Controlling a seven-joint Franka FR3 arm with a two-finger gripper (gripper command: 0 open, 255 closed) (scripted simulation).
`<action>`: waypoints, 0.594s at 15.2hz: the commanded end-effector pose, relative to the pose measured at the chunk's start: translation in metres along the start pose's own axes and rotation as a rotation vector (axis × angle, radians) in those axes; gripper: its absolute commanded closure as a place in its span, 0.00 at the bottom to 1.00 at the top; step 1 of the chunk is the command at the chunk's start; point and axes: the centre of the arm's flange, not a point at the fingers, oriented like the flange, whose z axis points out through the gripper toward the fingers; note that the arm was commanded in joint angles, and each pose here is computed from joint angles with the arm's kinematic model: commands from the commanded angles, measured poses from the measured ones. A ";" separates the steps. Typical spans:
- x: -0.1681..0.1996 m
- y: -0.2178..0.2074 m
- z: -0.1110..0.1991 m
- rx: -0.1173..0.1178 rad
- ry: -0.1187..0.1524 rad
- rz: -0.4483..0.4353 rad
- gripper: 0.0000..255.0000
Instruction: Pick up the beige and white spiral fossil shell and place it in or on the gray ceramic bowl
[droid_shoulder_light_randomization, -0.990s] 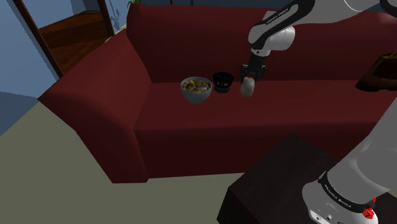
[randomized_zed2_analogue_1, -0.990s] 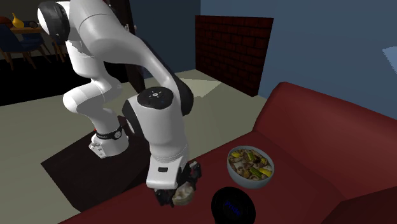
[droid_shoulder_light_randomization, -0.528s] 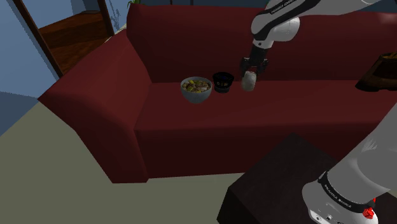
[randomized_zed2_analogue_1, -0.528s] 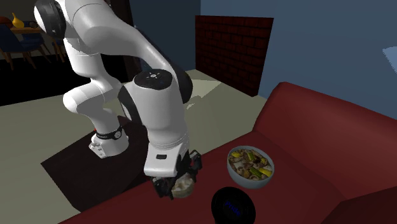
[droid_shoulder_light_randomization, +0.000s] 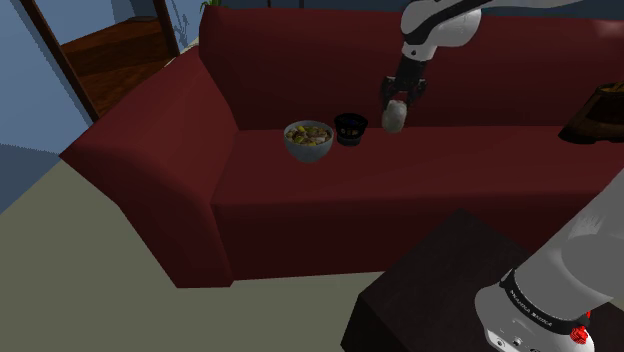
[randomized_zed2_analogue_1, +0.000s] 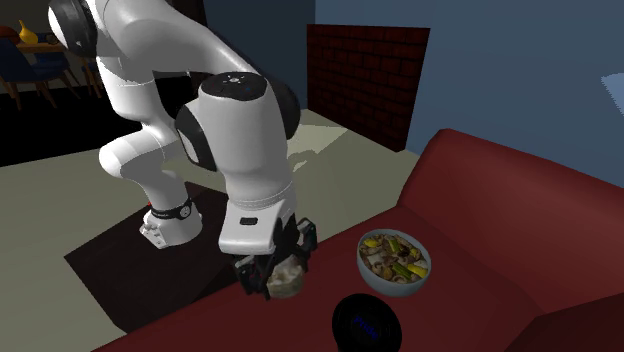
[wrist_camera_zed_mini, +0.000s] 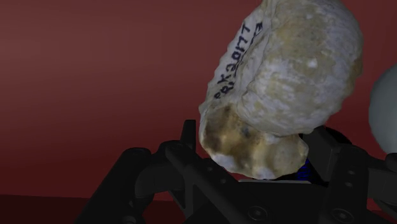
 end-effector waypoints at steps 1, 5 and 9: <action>0.001 -0.001 -0.011 0.000 0.000 0.000 1.00; 0.002 -0.003 -0.032 0.000 0.000 0.000 1.00; 0.009 -0.029 -0.036 0.000 0.000 0.000 1.00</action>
